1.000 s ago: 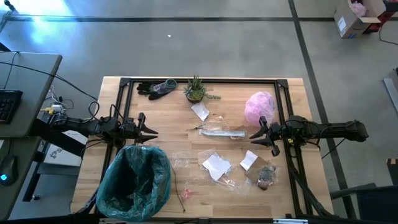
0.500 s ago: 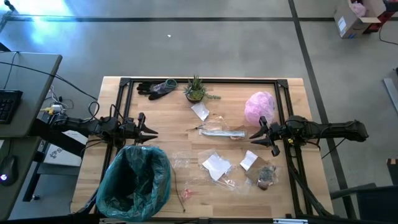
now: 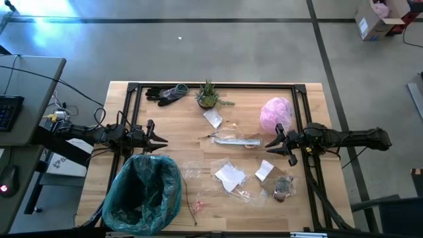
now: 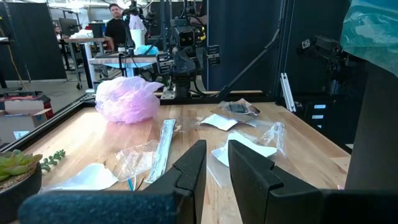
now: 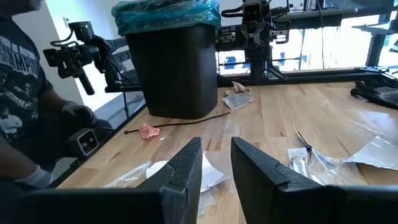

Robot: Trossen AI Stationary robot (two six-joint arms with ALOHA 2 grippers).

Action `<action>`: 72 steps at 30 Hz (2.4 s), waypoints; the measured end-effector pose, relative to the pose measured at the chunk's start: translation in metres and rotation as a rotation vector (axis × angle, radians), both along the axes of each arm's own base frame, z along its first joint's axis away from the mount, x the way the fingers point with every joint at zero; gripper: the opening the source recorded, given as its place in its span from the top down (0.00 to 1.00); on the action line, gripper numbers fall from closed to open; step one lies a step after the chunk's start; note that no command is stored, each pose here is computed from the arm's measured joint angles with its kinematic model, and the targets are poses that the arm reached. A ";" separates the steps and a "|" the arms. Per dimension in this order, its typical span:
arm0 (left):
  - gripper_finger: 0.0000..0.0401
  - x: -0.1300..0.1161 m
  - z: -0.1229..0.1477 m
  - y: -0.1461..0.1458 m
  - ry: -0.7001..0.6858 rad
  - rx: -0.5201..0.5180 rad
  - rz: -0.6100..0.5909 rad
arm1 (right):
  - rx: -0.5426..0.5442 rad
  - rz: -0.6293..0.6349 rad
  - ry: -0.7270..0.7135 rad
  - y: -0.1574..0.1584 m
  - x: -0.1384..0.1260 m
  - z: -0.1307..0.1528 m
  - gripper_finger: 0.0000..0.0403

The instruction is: Place trash/remove bag and relplace

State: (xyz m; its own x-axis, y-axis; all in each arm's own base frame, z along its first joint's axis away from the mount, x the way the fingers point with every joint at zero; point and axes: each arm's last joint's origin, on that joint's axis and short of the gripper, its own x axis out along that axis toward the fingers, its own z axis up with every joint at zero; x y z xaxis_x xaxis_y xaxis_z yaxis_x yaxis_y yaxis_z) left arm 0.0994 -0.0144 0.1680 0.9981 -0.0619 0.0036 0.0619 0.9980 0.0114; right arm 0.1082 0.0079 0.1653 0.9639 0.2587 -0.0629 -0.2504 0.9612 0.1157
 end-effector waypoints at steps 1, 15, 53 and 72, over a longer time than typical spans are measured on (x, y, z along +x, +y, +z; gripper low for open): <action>0.87 0.000 0.000 0.000 0.001 0.000 0.000 | 0.000 0.000 0.000 0.000 0.000 0.000 0.82; 0.87 0.000 0.000 0.000 0.000 0.000 0.000 | 0.000 0.000 0.000 0.000 0.000 0.000 0.82; 0.87 0.000 0.000 0.000 0.000 0.000 0.000 | 0.000 0.000 0.000 0.000 0.000 0.000 0.82; 0.87 0.000 0.000 0.000 0.000 0.000 0.001 | -0.197 0.012 -0.062 0.000 0.000 0.001 0.82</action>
State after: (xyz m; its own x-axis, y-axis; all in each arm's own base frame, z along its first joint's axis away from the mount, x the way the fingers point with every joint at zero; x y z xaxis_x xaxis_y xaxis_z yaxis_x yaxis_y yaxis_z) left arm 0.0994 -0.0144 0.1680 0.9981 -0.0614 0.0036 0.0613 0.9981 0.0112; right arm 0.1083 0.0079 0.1662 0.9645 0.2584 -0.0537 -0.2624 0.9608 -0.0899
